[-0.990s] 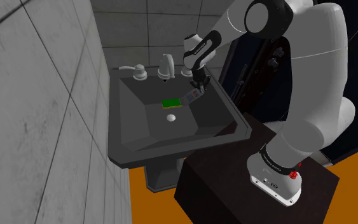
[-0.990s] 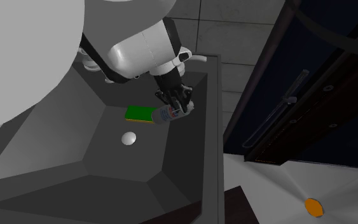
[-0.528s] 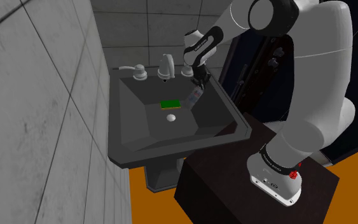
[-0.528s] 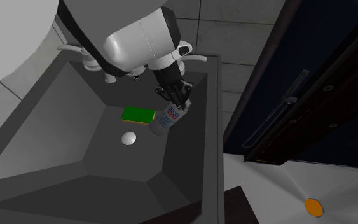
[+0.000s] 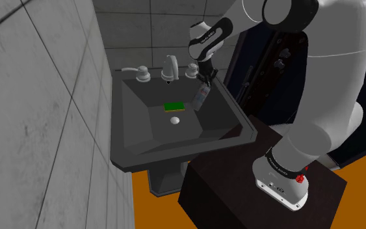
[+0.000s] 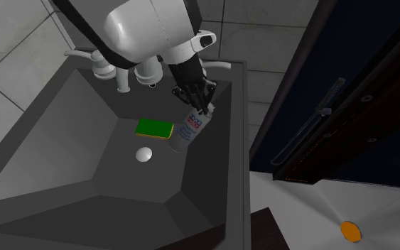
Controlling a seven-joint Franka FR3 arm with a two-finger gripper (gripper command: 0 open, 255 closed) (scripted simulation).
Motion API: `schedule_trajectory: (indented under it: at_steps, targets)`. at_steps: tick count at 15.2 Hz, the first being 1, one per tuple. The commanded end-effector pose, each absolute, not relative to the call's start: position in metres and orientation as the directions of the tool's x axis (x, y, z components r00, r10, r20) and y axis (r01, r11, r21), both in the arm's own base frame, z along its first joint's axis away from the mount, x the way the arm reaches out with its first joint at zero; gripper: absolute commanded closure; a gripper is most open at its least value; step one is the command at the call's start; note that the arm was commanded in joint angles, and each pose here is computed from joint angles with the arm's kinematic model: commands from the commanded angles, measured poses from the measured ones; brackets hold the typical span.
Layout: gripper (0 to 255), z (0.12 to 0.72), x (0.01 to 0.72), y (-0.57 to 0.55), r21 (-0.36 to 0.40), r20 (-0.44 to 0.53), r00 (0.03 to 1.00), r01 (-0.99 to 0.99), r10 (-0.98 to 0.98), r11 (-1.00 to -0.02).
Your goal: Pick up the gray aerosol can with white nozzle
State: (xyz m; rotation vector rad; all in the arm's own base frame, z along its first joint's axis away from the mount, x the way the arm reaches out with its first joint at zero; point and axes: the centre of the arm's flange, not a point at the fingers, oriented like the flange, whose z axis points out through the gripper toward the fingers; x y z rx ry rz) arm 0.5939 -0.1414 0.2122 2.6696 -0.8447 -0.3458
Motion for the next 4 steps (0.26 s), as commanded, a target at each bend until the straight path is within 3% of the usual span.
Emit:
schedule_trajectory:
  at_steps: [1, 4]
  targets:
    - [255, 0.2236, 0.5947, -0.1414, 0.369, -0.132, 0.796, -0.514, -0.591, -0.775]
    - [255, 0.2297, 0.5947, -0.1414, 0.369, -0.132, 0.796, -0.514, -0.591, -0.775]
